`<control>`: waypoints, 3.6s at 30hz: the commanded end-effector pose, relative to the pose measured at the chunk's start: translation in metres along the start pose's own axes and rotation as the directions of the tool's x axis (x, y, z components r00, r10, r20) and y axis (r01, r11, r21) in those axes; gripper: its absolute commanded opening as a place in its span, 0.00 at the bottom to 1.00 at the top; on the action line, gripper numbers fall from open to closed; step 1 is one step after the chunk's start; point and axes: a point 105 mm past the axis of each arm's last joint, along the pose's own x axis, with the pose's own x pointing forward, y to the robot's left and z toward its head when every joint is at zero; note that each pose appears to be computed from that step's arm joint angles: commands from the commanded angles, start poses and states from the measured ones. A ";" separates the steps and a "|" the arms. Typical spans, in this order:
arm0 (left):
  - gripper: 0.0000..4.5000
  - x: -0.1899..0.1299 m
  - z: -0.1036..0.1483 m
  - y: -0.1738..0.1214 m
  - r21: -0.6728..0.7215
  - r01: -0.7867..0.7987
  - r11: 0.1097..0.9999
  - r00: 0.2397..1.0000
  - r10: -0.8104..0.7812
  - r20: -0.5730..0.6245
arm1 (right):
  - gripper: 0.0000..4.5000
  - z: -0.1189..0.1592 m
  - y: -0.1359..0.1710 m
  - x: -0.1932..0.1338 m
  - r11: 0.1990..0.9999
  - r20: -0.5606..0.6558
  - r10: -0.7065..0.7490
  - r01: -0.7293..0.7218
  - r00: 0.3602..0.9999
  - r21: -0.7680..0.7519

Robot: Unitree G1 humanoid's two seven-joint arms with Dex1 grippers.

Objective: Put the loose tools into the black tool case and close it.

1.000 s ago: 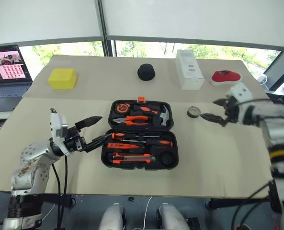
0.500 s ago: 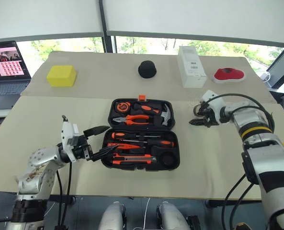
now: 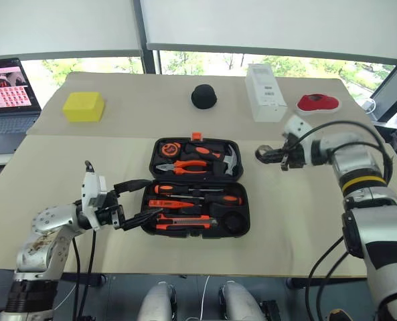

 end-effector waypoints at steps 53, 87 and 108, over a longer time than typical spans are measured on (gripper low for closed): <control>0.16 -0.016 -0.035 0.098 -0.076 -0.595 0.800 0.792 0.568 -0.222 | 0.00 -0.038 0.054 0.017 0.950 0.113 -0.223 0.242 0.968 -0.197; 0.21 -0.032 -0.015 0.056 -0.289 -0.408 0.866 0.889 0.304 -0.343 | 0.24 -0.041 0.091 -0.004 0.951 0.052 -0.189 0.170 0.981 0.260; 1.00 0.021 -0.022 0.102 -0.400 -0.638 0.658 0.738 0.374 -0.562 | 0.99 -0.010 0.036 0.038 0.698 -0.308 -0.171 0.336 0.936 0.632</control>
